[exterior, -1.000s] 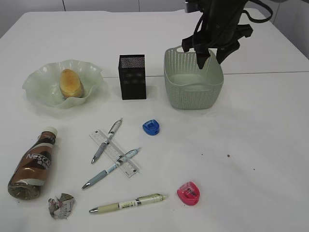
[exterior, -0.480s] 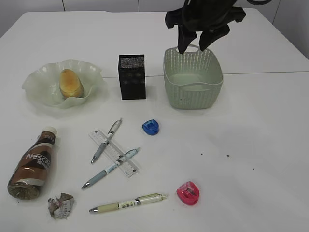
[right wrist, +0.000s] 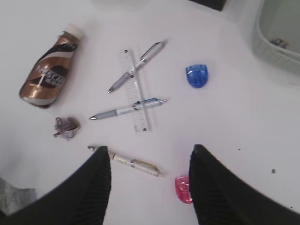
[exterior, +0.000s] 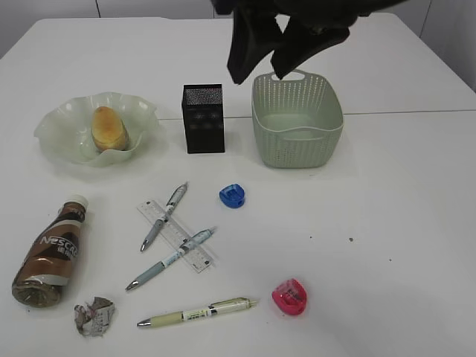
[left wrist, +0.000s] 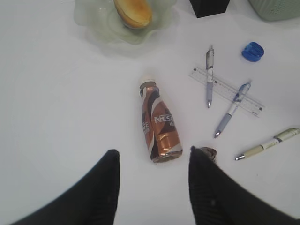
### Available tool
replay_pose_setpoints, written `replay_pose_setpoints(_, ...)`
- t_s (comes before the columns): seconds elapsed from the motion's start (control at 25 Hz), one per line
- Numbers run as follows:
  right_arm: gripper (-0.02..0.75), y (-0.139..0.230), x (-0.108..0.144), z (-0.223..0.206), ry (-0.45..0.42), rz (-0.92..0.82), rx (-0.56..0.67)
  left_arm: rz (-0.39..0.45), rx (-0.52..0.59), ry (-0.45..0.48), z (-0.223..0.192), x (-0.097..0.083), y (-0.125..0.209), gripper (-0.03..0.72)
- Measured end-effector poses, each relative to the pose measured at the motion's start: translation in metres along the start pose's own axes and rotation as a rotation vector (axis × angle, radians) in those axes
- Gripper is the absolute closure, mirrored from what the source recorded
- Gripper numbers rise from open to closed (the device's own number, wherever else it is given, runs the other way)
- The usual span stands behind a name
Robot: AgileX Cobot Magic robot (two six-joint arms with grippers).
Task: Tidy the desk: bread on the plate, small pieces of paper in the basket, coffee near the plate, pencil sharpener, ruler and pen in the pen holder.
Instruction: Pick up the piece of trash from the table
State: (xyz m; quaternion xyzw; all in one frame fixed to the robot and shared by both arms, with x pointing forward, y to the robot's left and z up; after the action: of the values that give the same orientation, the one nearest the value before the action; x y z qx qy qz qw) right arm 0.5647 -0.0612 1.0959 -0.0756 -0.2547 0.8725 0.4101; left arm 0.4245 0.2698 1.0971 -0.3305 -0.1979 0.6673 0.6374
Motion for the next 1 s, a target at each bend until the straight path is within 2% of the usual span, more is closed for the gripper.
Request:
replay_pose_setpoints(0.16, 0.339, 0.006, 0.044, 0.006, -0.062, 0.091, 0.0, -0.01, -0.015, 0.007, 0.024, -0.001, 0.015, 0.352)
replay_pose_setpoints(0.44, 0.339, 0.019, 0.122, -0.007, -0.171, 0.275, 0.046, -0.006, 0.0, -0.02, 0.048, 0.004, 0.039, 0.355)
replay_pose_setpoints(0.72, 0.339, 0.035, 0.156, -0.066, -0.244, 0.304, 0.178, 0.008, -0.078, -0.041, 0.067, 0.009, 0.045, 0.355)
replay_pose_setpoints(1.0, 0.339, 0.042, 0.192, -0.118, -0.29, 0.412, 0.178, 0.007, -0.1, -0.039, 0.073, 0.009, 0.047, 0.355)
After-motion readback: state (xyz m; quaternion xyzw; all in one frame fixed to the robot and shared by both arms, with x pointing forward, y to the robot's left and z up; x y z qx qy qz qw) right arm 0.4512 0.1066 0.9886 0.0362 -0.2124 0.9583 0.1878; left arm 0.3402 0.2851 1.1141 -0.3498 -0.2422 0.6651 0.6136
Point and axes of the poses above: a point on each arm's last joint axis where the gripper is mounted, z pointing back along that axis away from the gripper, x along the wrist's bending axis when the last joint is at zero, y = z × x, the point moved 8 cm from there along -z, pointing out along that axis toward the gripper, and after that the axes turned 12 degrees about z, right-handed, at the moved point
